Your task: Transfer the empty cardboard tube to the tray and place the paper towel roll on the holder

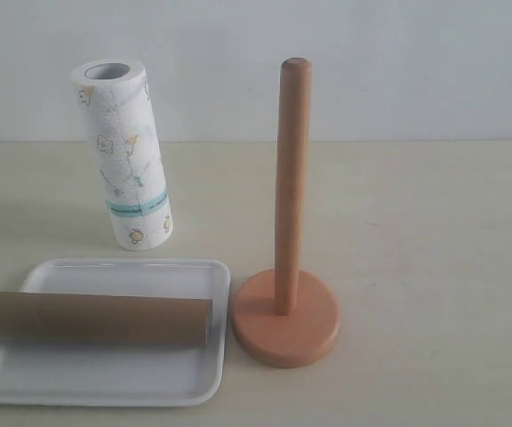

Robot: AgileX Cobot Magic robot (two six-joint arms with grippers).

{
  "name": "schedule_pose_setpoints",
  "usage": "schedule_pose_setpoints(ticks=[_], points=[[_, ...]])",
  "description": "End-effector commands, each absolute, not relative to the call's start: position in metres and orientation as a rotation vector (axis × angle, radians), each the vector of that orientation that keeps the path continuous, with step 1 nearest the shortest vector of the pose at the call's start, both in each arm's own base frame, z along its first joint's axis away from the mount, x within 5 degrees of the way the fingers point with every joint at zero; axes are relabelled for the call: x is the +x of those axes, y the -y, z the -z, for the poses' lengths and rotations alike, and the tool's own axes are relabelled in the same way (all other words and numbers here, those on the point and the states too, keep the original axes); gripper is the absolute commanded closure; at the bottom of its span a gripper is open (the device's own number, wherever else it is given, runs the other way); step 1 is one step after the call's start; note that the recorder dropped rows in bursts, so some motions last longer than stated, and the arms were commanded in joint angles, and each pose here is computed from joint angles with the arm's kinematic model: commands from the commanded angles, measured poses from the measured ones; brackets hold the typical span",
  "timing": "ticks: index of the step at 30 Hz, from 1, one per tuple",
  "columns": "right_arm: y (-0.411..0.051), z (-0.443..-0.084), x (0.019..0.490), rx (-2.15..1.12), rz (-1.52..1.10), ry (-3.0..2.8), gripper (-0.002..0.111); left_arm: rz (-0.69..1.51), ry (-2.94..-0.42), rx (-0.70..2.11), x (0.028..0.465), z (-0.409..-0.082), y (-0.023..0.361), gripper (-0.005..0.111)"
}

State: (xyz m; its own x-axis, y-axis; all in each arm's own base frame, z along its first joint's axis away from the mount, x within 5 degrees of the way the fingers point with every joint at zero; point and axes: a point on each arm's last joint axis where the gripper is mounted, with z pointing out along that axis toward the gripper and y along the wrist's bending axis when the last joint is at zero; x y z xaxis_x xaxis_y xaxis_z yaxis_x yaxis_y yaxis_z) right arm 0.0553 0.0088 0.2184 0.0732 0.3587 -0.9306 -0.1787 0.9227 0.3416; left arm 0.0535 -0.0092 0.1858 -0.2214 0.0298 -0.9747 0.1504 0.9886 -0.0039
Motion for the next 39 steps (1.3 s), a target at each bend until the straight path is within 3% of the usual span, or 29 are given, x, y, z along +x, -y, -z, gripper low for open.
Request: schedule_pose_setpoints(ticks=[1,4,13,39], points=[[-0.008,-0.218,0.055,0.190,-0.441,-1.436,0.108,0.115,-1.794,0.124,0.053,-0.185,0.009,0.103],[-0.006,-0.211,0.056,0.249,-0.437,-1.506,0.108,0.115,-1.794,0.124,0.053,-0.185,0.009,0.103],[-0.008,-0.181,0.053,0.004,-0.199,-1.844,0.108,0.115,-1.794,0.124,0.053,-0.185,0.009,0.103],[-0.002,-0.179,0.052,0.103,-0.095,-1.868,0.108,0.115,-1.794,0.124,0.053,-0.185,0.009,0.103]])
